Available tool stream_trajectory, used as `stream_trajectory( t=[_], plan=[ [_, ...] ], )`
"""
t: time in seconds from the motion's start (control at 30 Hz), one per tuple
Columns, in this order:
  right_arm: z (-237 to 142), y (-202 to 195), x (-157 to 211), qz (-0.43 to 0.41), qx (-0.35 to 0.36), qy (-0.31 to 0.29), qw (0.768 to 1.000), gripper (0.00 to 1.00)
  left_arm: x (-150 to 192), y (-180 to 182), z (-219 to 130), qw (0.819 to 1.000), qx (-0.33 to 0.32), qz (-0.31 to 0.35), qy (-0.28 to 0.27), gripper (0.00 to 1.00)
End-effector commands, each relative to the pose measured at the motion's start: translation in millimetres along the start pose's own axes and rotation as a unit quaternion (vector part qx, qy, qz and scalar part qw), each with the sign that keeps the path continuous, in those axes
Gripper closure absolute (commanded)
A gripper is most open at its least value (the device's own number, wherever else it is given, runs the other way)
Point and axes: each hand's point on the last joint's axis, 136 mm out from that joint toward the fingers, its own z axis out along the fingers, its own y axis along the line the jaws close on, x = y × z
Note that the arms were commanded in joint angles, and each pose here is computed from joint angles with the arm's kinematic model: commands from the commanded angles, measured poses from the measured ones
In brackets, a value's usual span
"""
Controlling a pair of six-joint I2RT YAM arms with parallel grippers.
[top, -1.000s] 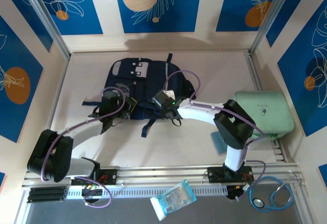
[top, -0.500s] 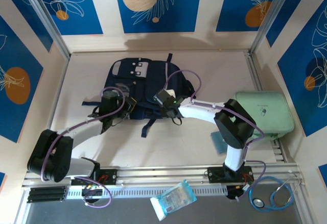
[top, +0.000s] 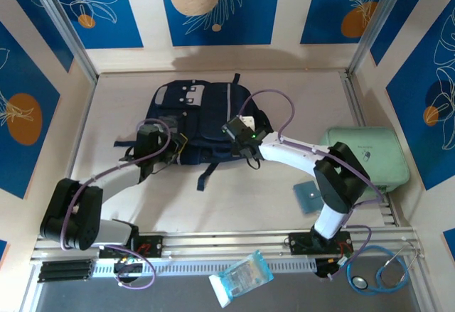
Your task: Pack books, pencil case, and school supplies into a backpack
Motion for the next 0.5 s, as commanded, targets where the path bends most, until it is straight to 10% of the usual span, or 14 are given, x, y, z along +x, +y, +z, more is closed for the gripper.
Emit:
stream_trajectory(
  t=[0.0,0.47],
  plan=[
    [-26,37,-19,-0.059,-0.091,-0.026,0.994,1.00,-27,6,-5,0.999,-0.026,0.012,-0.043,0.56],
    [-79,163,-37,-0.118,-0.304,-0.011,0.945,1.00,-17,2,-60,0.999,0.000,-0.023,-0.034,0.34]
  ],
)
